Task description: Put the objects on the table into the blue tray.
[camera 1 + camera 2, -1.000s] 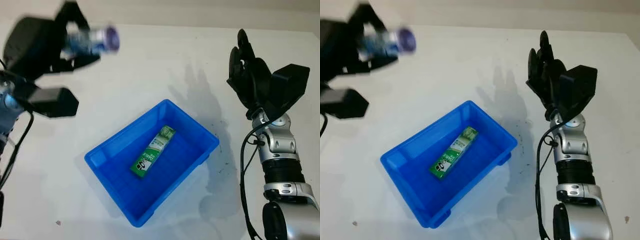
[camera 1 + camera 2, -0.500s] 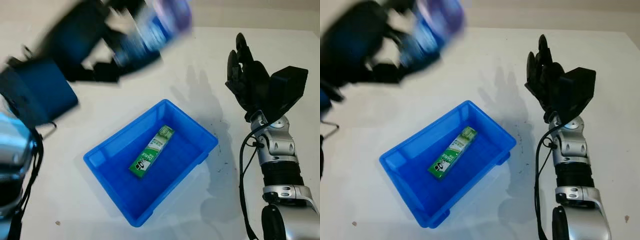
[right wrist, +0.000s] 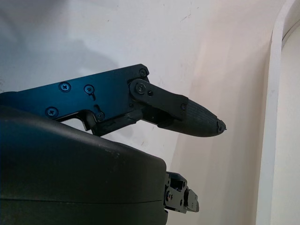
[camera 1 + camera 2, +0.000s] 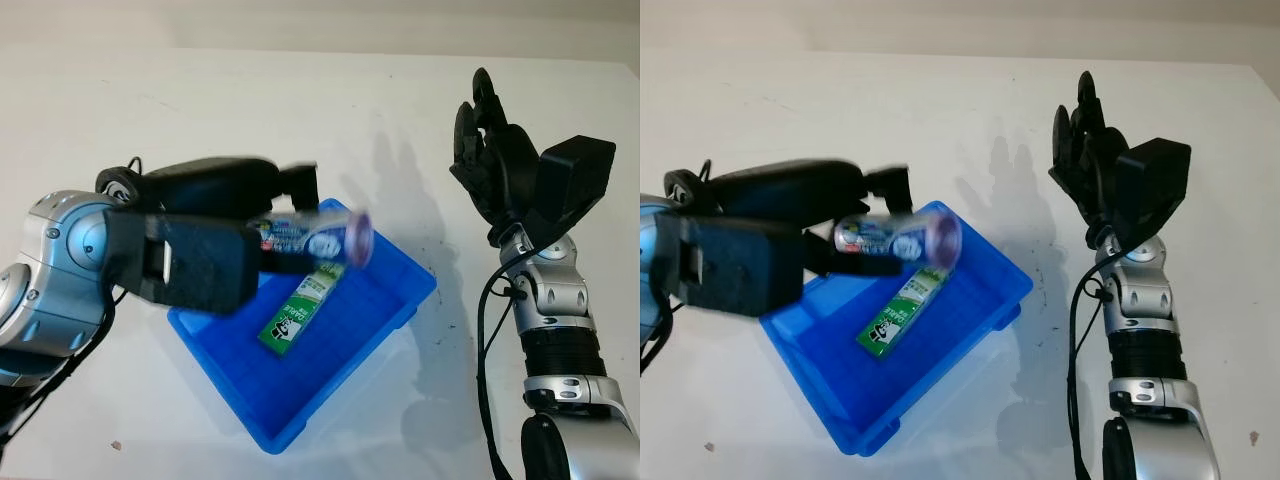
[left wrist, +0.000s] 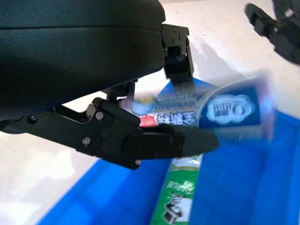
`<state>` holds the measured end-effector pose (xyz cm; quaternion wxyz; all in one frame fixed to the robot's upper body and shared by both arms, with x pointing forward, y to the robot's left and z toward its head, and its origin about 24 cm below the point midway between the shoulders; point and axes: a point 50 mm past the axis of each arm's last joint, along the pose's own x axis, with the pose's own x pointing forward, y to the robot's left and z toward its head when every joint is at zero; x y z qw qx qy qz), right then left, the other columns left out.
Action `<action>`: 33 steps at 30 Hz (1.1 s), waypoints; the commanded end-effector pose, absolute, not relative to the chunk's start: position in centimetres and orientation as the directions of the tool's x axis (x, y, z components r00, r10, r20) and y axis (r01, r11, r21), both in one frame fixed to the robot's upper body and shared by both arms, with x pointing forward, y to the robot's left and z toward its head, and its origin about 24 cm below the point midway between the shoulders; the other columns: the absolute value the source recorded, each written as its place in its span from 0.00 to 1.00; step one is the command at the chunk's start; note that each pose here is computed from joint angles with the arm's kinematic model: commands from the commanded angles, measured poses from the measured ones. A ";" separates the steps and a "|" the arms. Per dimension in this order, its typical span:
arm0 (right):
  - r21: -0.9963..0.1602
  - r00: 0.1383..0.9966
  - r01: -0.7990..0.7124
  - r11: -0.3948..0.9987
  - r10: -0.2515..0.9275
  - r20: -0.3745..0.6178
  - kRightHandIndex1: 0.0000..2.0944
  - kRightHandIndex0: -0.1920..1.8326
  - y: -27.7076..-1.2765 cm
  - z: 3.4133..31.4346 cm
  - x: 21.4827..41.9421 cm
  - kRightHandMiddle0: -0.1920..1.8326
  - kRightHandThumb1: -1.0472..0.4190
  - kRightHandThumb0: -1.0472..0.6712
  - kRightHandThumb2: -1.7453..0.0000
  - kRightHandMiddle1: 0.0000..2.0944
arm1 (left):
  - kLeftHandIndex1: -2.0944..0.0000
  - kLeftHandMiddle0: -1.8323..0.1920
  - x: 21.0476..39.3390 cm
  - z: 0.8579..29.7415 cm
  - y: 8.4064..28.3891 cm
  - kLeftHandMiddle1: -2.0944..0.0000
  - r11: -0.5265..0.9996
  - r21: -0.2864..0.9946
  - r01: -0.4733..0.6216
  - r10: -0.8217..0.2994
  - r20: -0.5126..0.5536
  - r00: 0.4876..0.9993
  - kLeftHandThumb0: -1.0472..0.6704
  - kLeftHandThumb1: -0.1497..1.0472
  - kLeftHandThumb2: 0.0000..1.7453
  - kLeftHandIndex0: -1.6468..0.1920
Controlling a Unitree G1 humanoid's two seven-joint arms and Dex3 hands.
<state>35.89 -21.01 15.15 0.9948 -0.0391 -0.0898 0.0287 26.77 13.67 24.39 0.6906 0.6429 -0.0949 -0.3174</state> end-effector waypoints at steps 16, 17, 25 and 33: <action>-0.065 0.980 -0.056 0.996 0.067 0.185 0.00 0.00 -20.6 15.1 35.7 0.00 0.00 0.25 0.58 0.00 | 0.95 0.87 27.4 27.2 16.1 0.96 0.563 0.716 0.413 -0.611 0.023 0.791 0.42 0.70 0.64 0.88; -0.060 0.980 -0.060 0.996 0.071 0.186 0.00 0.00 -20.6 15.2 35.7 0.00 0.00 0.25 0.58 0.00 | 0.94 0.85 27.8 27.6 16.7 0.96 0.644 0.658 0.389 -0.583 0.094 0.807 0.39 0.73 0.60 0.86; -0.049 0.976 -0.087 0.995 0.095 0.198 0.00 0.00 -19.9 15.4 36.1 0.00 0.00 0.23 0.59 0.00 | 0.96 0.88 31.7 27.0 22.5 0.99 0.921 0.372 0.119 -0.251 0.329 0.910 0.23 1.00 0.33 0.89; -0.047 0.972 -0.092 0.995 0.099 0.212 0.00 0.00 -19.6 15.6 36.1 0.00 0.00 0.23 0.59 0.00 | 0.99 0.97 34.3 22.9 26.2 0.99 0.977 0.209 -0.039 -0.024 0.291 0.956 0.20 1.00 0.37 0.97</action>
